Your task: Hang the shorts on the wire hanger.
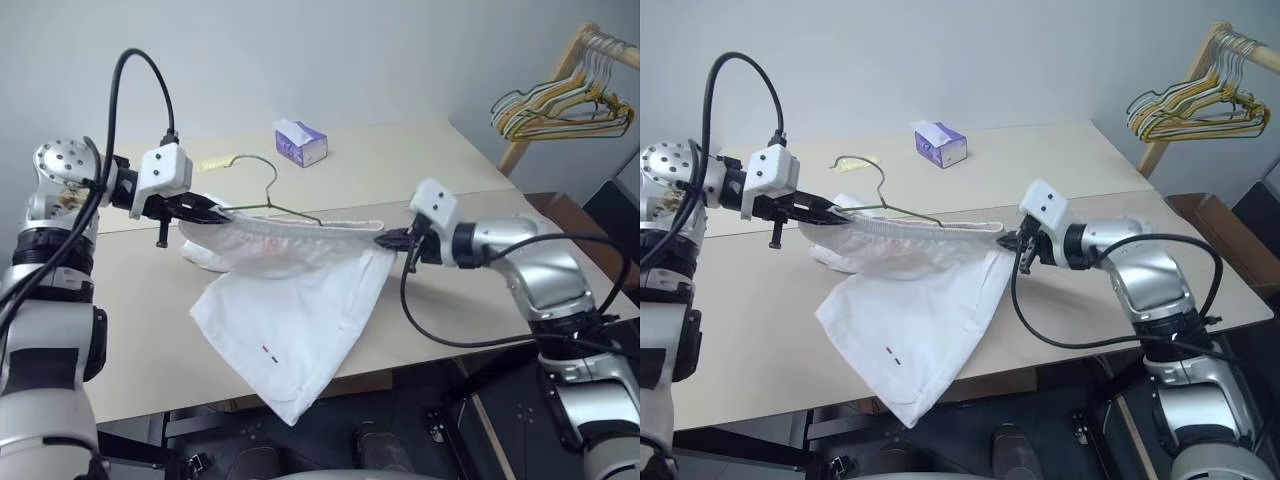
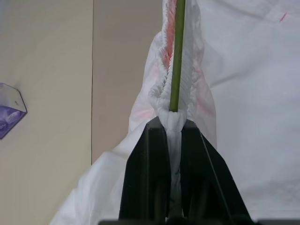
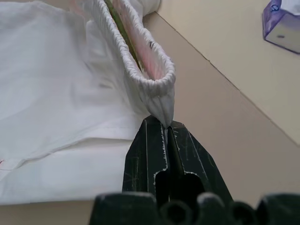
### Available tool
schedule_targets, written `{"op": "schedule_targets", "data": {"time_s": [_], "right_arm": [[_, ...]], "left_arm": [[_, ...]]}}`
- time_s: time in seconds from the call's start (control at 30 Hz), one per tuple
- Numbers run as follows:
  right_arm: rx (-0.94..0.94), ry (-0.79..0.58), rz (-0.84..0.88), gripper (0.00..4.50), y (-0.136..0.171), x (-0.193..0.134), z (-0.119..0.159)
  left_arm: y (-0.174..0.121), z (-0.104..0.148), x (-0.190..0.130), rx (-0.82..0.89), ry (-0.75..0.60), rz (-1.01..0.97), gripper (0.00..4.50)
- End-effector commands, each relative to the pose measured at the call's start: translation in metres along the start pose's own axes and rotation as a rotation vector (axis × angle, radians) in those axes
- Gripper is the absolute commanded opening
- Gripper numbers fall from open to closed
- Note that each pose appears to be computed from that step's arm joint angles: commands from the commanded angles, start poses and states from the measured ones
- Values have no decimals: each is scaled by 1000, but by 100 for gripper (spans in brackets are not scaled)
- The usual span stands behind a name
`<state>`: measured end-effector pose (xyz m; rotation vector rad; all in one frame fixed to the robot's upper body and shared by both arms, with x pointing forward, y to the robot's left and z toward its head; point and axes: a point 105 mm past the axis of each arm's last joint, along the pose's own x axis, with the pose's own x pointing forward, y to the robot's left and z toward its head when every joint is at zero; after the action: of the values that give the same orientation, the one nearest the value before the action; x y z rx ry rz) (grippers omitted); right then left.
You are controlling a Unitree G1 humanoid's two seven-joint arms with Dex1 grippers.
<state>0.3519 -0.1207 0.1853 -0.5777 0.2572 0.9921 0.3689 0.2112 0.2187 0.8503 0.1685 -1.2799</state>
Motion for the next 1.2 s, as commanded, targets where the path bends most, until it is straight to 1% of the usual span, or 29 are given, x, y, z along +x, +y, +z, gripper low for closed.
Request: {"op": "schedule_targets", "data": {"time_s": [0.03,0.1,0.17,0.3,0.37,0.43,0.5,0.6,0.77,0.9,1.03,1.2], "right_arm": [[-191,-8,44,2,0,-13,47],[-243,-4,59,2,0,-14,67],[-324,23,54,2,-1,-12,80],[-397,49,80,2,1,-4,95],[-426,69,108,2,6,4,94],[-467,120,78,2,2,17,85],[-504,155,58,2,-1,23,78],[-518,152,59,2,-2,26,76],[-491,128,46,2,-4,31,80],[-466,83,69,109,0,30,88],[-475,73,90,253,3,31,86],[-438,42,92,253,2,35,78]], "left_arm": [[12,19,-8,107,17,37,0],[15,25,-7,132,21,41,0],[16,27,-7,156,32,46,0],[24,34,-7,172,30,89,0],[27,38,-7,178,13,116,0],[27,42,-8,177,-11,115,0],[27,42,-8,174,-12,114,0],[25,39,-8,167,-12,117,0],[21,35,-3,153,-21,106,0],[20,32,1,151,-16,113,0],[21,34,1,149,-29,129,0],[23,37,-2,146,-40,145,0]]}}
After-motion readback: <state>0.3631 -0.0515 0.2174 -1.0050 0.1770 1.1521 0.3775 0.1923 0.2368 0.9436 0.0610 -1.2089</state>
